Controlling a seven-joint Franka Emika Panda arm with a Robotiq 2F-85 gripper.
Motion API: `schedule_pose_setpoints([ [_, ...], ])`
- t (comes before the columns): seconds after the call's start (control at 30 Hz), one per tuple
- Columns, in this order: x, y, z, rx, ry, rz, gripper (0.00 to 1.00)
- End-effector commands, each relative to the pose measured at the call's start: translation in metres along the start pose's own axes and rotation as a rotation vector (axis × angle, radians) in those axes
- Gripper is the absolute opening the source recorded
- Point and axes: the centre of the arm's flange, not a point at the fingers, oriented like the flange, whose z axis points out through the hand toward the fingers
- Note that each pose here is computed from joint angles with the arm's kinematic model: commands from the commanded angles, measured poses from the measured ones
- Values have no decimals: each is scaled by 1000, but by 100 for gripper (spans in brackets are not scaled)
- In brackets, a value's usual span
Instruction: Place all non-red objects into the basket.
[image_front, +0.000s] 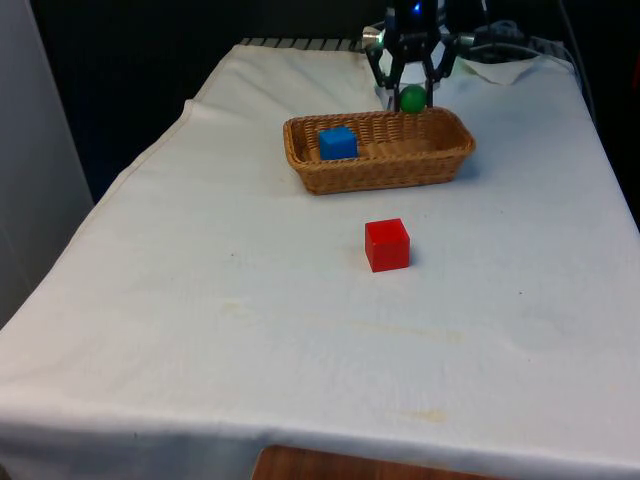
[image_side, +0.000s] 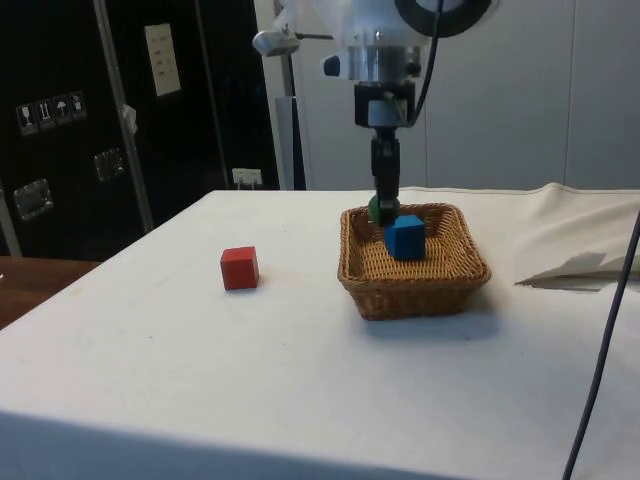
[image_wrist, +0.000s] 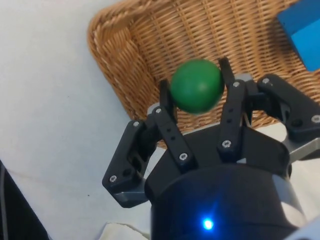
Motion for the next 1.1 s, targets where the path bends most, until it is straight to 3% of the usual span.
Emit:
schedule_pose_setpoints([
  [0.0,-2,2,4,3,5,1,0],
  [0.1,-4,3,8,3,-11,1,0],
  [0.13,-5,4,11,10,-1,1,0],
  [0.3,-7,5,22,17,-8,4,0],
  [0.37,-8,7,27,13,-27,4,0],
  [0.4,-8,6,29,20,-16,3,0],
  [0.67,-10,6,44,32,-33,9,0],
  [0.7,-11,8,45,24,-45,8,0],
  [0.77,-11,7,48,34,-37,11,0],
  [1.0,-13,10,59,32,-68,17,0],
  [1.07,-13,7,63,43,-62,18,0],
])
